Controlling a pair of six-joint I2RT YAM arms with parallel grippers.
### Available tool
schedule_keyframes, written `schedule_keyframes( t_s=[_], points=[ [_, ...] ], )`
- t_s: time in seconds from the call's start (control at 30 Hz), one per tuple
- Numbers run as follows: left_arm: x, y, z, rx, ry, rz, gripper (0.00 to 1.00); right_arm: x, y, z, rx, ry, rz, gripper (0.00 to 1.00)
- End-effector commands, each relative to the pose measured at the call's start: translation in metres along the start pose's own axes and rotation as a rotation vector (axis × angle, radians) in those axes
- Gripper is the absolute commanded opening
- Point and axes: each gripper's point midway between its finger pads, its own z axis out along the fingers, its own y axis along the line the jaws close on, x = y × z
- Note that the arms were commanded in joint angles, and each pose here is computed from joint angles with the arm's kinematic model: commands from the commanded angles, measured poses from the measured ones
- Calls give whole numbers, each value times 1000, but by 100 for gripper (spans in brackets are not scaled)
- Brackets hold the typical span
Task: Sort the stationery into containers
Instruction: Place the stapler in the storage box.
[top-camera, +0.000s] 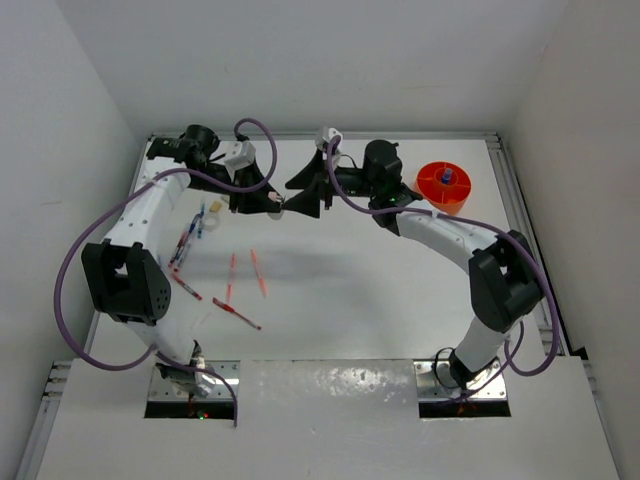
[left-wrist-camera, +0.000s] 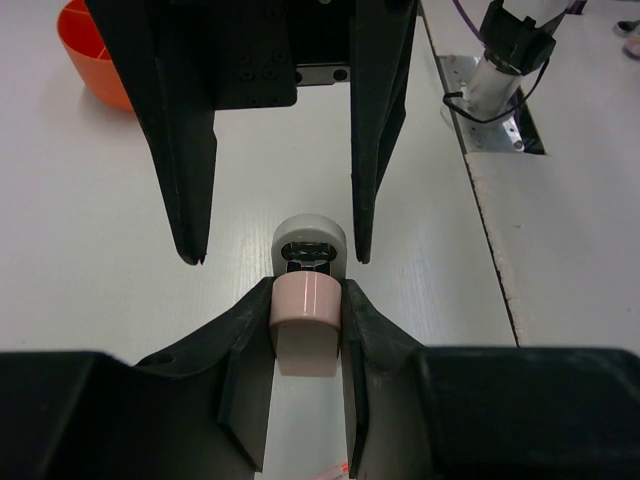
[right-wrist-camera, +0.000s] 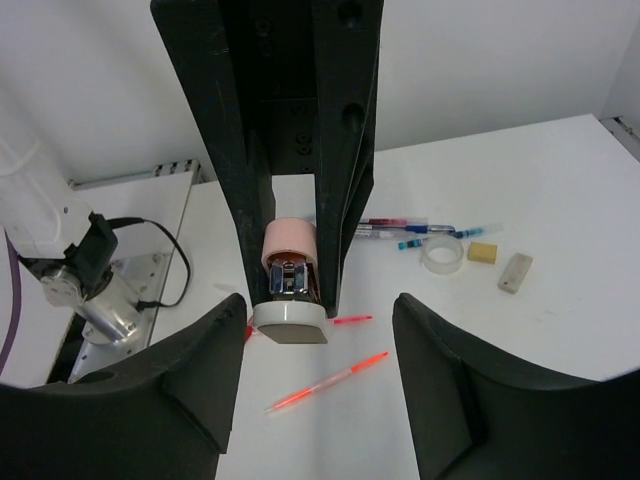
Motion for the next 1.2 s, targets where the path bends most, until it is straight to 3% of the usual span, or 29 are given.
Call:
schedule_keyframes(
  t_s=[0.0,0.13,0.27,0.63,0.77,0.97,1.1,1.17],
  points=[
    [-23,-1,2,21,-67,80,0,-21,7,4,-44,-42,-51,59],
    [-23,1,2,20,-70,85,0,-18,6,6,-43,-37,-35,56],
    [-23,0,2,22,-71,85,0,-19,5,8,-49,-39,-27,46],
    [-25,3,0,16,-75,95,0,-8,10,10,-75,-10,9,44],
    [-24,4,0,16,-79,91,0,-3,12,9,-77,4,26,37],
    [-26,7,0,16,-86,94,0,1,12,8,-71,4,32,20],
    [-26,6,0,19,-87,93,0,-2,13,9,-68,-5,35,2],
    [-26,5,0,20,-90,91,0,-3,13,8,-63,-11,26,0]
  ],
)
